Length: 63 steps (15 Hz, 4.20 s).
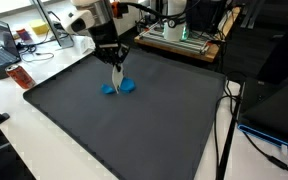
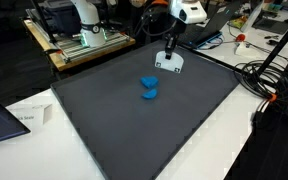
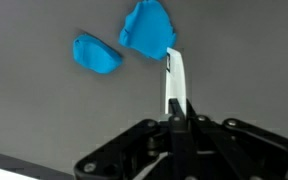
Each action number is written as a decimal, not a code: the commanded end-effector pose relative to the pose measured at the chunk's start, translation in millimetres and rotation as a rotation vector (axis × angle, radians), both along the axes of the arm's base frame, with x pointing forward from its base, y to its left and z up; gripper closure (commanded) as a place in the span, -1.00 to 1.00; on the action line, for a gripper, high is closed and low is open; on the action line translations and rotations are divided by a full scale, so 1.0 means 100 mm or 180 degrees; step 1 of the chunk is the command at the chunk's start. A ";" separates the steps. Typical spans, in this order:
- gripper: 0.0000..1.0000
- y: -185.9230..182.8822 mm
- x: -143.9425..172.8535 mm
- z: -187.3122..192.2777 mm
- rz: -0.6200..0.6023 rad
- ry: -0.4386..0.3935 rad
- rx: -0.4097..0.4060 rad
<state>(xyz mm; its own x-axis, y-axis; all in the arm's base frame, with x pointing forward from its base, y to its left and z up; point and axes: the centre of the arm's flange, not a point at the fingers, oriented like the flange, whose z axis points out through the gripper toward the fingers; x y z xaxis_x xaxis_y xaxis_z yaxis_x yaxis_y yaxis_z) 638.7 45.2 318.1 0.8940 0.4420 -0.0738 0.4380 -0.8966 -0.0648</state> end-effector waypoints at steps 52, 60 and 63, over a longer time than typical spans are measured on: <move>0.98 -1.73 -1.17 -1.20 -0.1562 -0.0452 0.2242; 0.98 -1.62 -1.39 -0.93 -0.1880 -0.0712 0.1804; 0.98 -1.55 -1.45 -0.84 -0.2001 -0.0777 0.1565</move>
<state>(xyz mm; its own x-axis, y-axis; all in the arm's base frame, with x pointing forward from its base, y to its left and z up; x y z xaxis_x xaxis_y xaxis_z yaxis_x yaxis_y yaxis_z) 511.9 -120.7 217.4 0.9604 -0.1704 0.2203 -0.0294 -0.8487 -0.5280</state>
